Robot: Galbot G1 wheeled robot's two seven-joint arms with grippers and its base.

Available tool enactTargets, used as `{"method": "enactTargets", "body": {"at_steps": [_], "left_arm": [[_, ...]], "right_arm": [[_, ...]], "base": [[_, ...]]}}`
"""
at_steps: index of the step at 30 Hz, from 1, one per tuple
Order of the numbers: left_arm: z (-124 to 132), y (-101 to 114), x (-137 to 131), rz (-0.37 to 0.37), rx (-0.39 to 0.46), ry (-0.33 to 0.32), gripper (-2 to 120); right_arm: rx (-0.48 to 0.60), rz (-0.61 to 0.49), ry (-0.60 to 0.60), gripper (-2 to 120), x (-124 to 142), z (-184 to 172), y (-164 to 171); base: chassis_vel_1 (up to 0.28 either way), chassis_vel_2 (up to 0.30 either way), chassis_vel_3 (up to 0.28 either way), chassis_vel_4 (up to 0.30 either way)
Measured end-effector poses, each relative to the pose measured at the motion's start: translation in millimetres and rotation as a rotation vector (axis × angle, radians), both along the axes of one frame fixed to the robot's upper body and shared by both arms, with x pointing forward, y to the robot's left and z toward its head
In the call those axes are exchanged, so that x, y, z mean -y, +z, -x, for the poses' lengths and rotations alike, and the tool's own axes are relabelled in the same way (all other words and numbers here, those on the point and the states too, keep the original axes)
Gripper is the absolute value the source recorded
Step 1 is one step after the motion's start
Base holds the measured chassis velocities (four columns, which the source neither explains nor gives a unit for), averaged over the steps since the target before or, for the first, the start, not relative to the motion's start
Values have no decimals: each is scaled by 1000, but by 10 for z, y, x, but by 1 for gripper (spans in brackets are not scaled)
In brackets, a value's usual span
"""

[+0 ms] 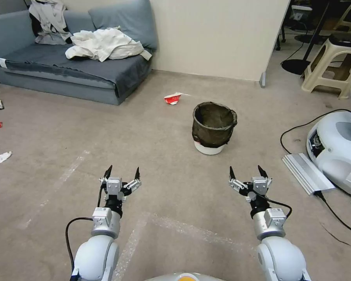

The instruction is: Pick up the trash can from the floor.

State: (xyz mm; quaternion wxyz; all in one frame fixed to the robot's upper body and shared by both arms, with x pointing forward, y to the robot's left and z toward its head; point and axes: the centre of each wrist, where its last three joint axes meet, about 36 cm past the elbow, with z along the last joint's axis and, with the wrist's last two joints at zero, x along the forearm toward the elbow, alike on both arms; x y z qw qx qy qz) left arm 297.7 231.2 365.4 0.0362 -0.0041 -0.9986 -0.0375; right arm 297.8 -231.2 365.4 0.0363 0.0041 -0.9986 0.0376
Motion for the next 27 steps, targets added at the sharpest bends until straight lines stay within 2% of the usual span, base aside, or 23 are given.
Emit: {"method": "enactTargets", "body": {"at_steps": [18,22,24,26,27], "left_arm": [[21,13,-9,-1,1,1,100],[165,199,-101,-6,37,13,100],[325,419,-186,-12,77,22,100],[376,489,-208,-14,89,24,100],[454,607,-237,-16,109,26,100]], "right_arm": [[1,-1,-1,100,-4,16,12],[31,-16,-16,100,-27,147,198],[65,-34,-35,100,-47,297,419],[74,-39,-42,100,-51,344,484],[89,-46,-51,100,-58,413,588]], "base": [[0,0,0,0],[0,0,0,0],[0,0,0,0],[0,0,0,0],[0,0,0,0]]}}
